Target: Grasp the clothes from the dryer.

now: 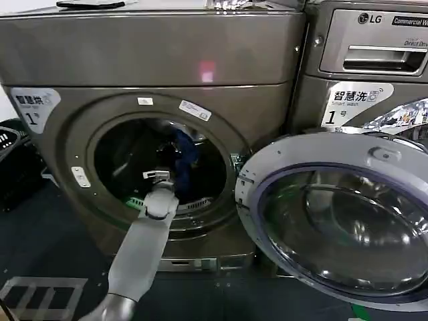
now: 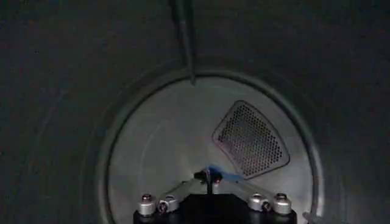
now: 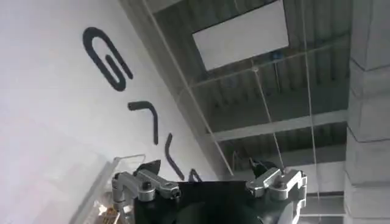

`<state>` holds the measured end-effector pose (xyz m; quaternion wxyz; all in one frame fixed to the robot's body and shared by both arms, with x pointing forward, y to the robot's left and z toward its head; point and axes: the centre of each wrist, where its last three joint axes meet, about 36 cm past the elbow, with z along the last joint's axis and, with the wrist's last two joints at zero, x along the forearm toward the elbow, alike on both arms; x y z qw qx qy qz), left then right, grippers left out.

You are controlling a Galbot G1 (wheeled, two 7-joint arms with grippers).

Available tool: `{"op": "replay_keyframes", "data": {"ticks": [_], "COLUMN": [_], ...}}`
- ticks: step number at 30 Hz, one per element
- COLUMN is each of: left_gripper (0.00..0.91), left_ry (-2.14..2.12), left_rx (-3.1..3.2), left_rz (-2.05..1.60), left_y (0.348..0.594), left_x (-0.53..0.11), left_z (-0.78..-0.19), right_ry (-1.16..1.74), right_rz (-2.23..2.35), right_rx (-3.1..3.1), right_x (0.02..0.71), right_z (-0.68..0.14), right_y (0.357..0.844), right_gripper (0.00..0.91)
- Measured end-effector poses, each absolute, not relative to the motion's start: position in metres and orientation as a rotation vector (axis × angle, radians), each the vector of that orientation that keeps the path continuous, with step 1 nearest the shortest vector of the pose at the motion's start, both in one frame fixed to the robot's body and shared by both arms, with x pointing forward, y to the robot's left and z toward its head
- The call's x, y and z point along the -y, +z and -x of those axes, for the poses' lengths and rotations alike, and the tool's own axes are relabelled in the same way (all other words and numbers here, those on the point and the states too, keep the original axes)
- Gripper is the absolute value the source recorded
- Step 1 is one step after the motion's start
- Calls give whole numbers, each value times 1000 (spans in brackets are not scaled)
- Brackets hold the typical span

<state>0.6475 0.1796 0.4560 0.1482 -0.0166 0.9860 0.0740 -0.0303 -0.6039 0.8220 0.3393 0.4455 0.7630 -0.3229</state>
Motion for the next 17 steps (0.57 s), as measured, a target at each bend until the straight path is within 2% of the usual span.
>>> {"op": "replay_keyframes", "data": {"ticks": [17], "left_gripper": [0], "left_ry": [209], "left_rx": [-2850], "left_rz": [14], "left_y": [458], "left_x": [-178], "left_z": [-646], "right_ry": [-854], "right_rz": [-1130], "right_rx": [-1999], "right_x": [599], "right_z": [26], "right_y": [826], "right_gripper": [907]}}
